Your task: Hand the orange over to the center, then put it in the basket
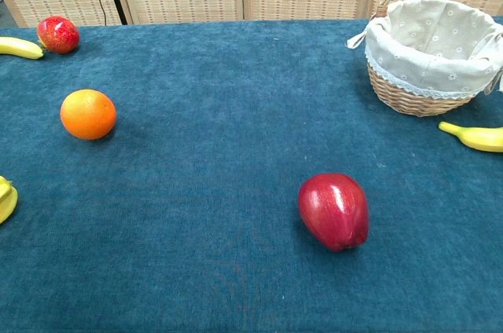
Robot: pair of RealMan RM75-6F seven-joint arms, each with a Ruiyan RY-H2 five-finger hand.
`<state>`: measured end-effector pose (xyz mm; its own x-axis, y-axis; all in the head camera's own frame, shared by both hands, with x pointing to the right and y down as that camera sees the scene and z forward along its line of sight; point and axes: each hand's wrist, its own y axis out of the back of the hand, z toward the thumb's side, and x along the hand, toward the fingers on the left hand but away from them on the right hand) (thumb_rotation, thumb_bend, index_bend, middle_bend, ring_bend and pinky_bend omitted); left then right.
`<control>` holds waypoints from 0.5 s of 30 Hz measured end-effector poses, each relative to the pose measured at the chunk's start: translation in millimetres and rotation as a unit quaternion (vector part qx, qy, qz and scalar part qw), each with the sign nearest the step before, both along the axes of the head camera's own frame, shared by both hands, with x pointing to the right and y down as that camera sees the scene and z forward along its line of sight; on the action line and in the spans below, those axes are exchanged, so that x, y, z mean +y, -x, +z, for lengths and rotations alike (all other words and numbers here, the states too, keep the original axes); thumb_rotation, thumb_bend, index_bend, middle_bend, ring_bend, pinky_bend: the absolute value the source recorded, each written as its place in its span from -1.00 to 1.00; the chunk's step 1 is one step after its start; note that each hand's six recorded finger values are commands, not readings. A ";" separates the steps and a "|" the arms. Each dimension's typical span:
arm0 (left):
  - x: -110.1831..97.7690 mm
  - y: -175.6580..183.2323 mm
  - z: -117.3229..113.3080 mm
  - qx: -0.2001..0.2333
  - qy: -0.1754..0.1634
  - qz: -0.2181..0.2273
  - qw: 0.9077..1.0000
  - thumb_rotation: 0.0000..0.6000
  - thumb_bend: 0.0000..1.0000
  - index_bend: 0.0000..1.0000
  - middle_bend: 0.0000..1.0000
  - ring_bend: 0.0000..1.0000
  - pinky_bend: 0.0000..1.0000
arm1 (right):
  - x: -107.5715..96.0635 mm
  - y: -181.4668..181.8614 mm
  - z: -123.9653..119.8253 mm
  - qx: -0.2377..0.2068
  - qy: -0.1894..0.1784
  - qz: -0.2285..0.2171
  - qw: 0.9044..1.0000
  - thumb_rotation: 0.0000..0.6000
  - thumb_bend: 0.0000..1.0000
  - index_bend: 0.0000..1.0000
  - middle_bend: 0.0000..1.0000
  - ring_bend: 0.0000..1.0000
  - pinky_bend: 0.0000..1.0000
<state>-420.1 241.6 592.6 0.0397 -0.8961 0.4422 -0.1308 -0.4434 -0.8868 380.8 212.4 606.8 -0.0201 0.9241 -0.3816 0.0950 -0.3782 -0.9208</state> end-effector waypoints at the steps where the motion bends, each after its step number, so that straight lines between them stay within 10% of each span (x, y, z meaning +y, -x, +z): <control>1: 0.1 -0.4 -0.3 0.000 0.000 0.001 1.000 1.00 -0.79 -0.85 -1.00 -1.00 -1.00 | 0.1 0.0 0.0 0.000 0.000 0.000 1.000 1.00 -1.00 -0.60 -0.82 -0.92 -0.88; 15: -0.3 1.2 1.5 -0.002 0.001 -0.002 1.000 1.00 -0.79 -0.85 -1.00 -1.00 -1.00 | -0.1 1.4 0.8 -0.003 0.002 0.000 1.000 1.00 -1.00 -0.60 -0.82 -0.92 -0.88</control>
